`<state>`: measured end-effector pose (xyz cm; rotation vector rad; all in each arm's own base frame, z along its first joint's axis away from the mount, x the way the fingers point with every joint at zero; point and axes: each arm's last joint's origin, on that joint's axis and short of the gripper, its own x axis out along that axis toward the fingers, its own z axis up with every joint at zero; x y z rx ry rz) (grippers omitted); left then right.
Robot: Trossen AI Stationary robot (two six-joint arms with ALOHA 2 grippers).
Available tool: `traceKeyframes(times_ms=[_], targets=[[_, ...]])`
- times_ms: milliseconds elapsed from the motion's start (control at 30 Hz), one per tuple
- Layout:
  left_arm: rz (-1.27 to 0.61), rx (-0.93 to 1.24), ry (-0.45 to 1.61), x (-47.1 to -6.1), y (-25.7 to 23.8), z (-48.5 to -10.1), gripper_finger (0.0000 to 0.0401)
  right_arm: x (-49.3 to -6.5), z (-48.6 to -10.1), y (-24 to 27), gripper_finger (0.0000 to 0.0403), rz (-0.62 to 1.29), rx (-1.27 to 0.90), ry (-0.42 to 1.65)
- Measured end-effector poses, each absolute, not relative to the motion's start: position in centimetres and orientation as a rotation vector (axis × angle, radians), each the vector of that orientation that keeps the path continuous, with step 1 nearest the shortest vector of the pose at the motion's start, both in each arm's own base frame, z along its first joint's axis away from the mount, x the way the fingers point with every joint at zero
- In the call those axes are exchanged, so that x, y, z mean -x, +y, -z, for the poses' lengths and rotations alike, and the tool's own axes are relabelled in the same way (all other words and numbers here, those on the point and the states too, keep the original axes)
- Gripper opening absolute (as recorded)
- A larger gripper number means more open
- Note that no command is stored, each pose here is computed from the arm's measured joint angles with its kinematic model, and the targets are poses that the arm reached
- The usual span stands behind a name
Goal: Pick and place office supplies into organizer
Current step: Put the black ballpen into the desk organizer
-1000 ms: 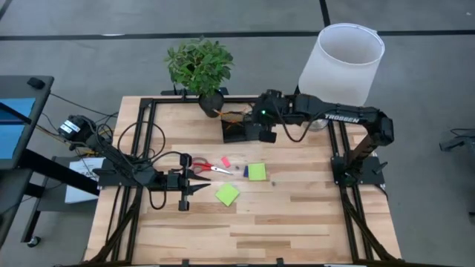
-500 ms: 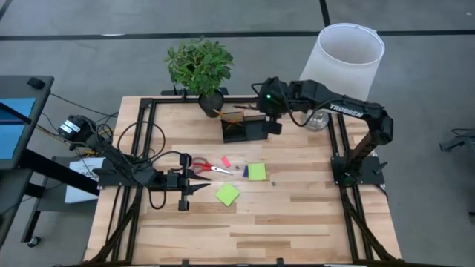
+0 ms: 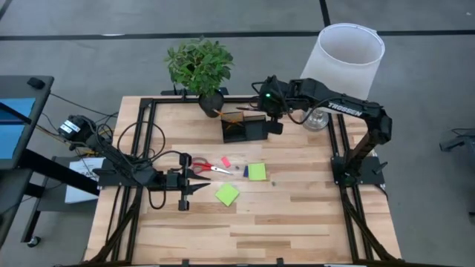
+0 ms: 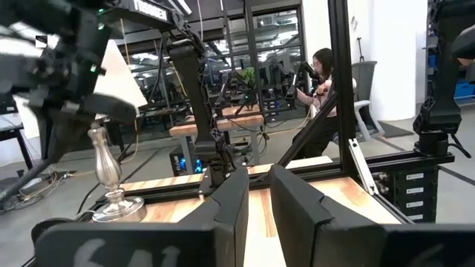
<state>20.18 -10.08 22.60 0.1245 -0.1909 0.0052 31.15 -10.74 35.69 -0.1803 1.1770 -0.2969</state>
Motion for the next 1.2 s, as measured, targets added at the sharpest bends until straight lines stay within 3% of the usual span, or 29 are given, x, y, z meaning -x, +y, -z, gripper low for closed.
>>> traceKeyframes(times_ms=[633,833,1200], targets=[[-0.004,-0.136,-0.183,-20.2,-10.1,-22.5,0.0051,-40.0,-32.0,-13.9,0.0,0.159,0.221,1.475],[0.0,-0.137,-0.184,-20.2,-10.1,-22.5,0.0051,-40.6,-29.7,-15.0,0.0,0.101,0.185,1.531],[-0.001,-0.137,-0.184,-20.2,-10.1,-22.5,0.0051,-40.6,-29.9,-15.0,0.0002,0.088,0.195,1.525]])
